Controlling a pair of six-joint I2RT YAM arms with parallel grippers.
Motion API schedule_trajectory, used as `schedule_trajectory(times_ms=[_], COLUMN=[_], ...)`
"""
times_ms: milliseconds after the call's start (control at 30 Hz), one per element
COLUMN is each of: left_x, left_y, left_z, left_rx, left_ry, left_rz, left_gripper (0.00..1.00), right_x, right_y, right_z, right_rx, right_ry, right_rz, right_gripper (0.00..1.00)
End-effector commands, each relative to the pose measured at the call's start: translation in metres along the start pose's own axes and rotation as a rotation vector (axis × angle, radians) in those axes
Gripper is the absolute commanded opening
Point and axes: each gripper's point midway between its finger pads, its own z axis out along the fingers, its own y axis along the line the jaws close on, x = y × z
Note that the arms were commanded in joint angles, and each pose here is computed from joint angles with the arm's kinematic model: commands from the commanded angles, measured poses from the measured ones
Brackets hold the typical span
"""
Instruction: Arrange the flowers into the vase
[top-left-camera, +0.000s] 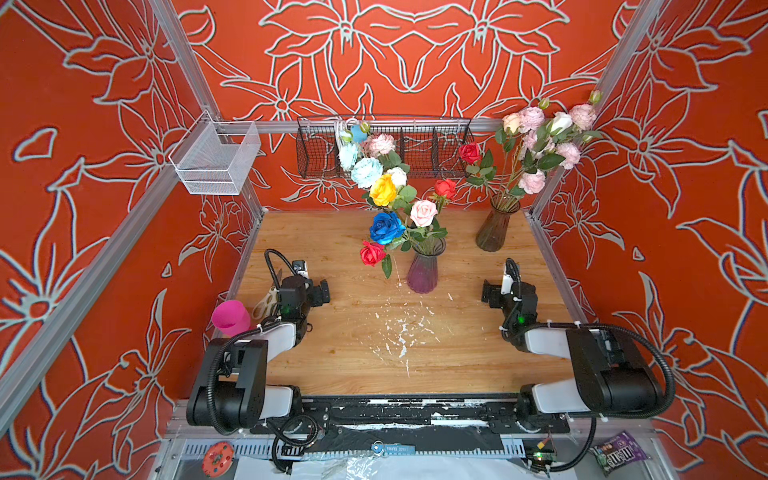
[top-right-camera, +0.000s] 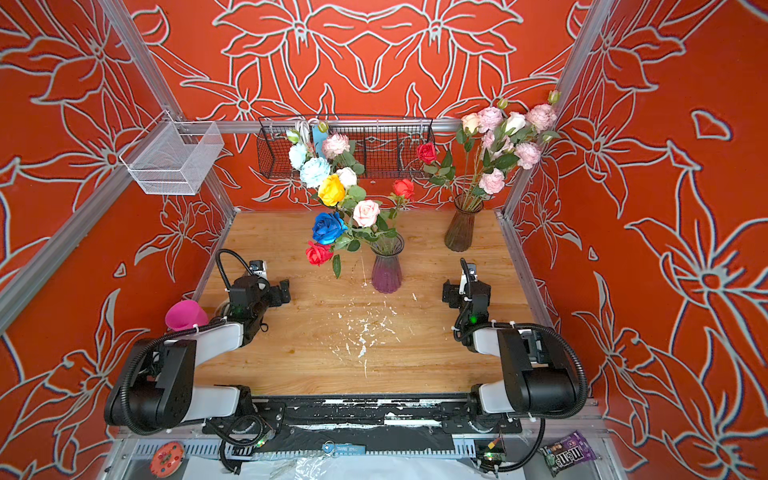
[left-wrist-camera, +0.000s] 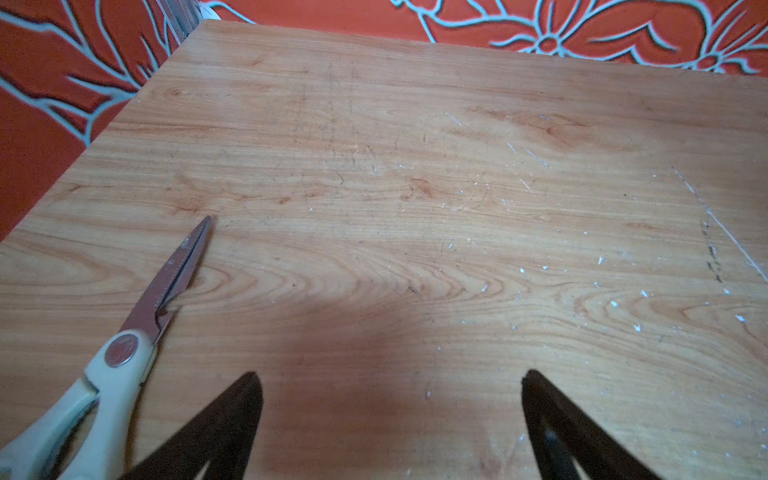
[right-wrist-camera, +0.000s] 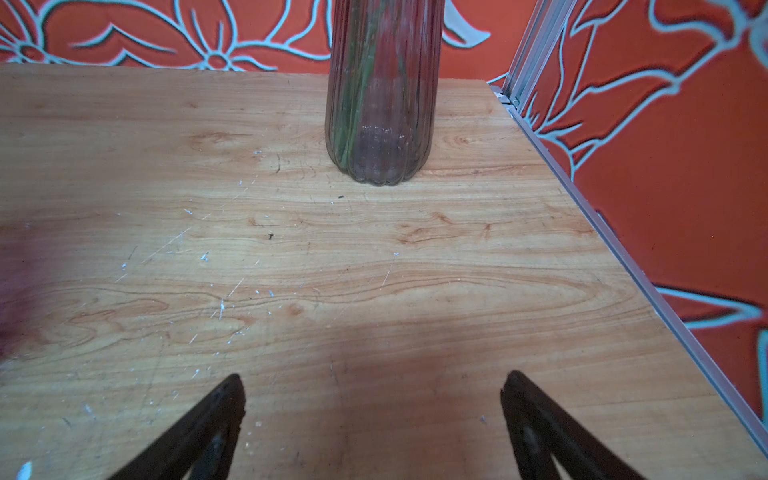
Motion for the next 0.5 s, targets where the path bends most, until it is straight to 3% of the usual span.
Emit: schedule_trajectory(times_ms=[0, 467], left_x=[-0.0018, -0.0014], left_y=[-0.0012, -0.0011], left_z=[-0.0006, 0.0], left_rx=[0.011, 0.011], left_ry=[-0.004, -0.001], left_rz=[0.013, 0.013], left_gripper=[0.97, 0.97], right_x=[-0.0116, -0.0108], right_y=[0.0, 0.0], right_z=[0.0015, 0.0016], right_rx=[0.011, 0.011], right_ry=[-0.026, -0.023], right_rz=[-0.007, -0.008], right_gripper=[0.98, 0.98])
